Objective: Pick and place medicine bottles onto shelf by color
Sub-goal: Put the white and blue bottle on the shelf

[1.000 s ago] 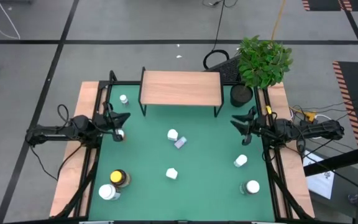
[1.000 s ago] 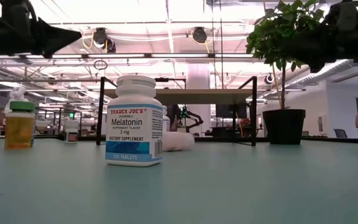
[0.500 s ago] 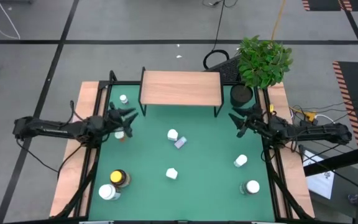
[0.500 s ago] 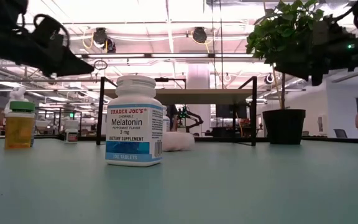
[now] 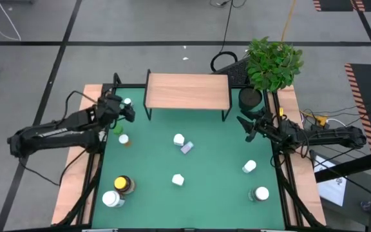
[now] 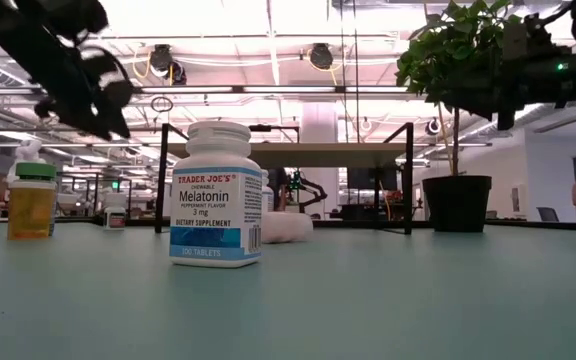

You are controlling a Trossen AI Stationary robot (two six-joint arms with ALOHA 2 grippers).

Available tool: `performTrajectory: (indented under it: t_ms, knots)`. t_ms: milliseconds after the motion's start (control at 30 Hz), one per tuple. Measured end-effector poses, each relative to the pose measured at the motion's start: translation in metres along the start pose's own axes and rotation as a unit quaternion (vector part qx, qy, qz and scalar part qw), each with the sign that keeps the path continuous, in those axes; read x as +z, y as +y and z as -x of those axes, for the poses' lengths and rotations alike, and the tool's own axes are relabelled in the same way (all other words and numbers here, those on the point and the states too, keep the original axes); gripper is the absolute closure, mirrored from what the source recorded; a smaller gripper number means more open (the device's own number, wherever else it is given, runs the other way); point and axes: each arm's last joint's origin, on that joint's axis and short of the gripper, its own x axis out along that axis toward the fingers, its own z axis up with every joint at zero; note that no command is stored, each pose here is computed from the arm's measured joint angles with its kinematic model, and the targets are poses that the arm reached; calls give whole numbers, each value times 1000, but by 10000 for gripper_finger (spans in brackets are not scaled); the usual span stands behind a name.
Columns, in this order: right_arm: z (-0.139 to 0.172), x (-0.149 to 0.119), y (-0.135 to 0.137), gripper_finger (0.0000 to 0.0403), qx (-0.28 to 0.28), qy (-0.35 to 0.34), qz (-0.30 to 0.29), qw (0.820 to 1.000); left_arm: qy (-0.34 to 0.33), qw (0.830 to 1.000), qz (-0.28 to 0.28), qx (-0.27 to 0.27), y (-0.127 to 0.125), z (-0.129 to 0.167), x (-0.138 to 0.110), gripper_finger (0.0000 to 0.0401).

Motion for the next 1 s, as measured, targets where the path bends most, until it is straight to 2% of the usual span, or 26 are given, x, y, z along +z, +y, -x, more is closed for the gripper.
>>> performTrajectory:
  t_ms: [200, 367, 533, 767, 1000]
  knots:
    - [0, -1, 0, 215, 1, 4, -1, 1000, 84, 996, 20, 33, 19, -34, 2, 171]
    - [0, -1, 0, 215, 1, 6, -13, 1000, 128, 991, 39, 25, 33, -56, 2, 171]
    - [0, -3, 0, 215, -1, 15, -10, 1000, 148, 987, 31, 47, 42, -71, 0, 171]
    - [0, -4, 1, 215, 25, 21, -9, 999, 161, 987, -7, 16, 39, -87, -1, 171]
    - [0, -4, 1, 215, 25, 21, -9, 999, 174, 984, -12, 23, 42, -96, -4, 171]
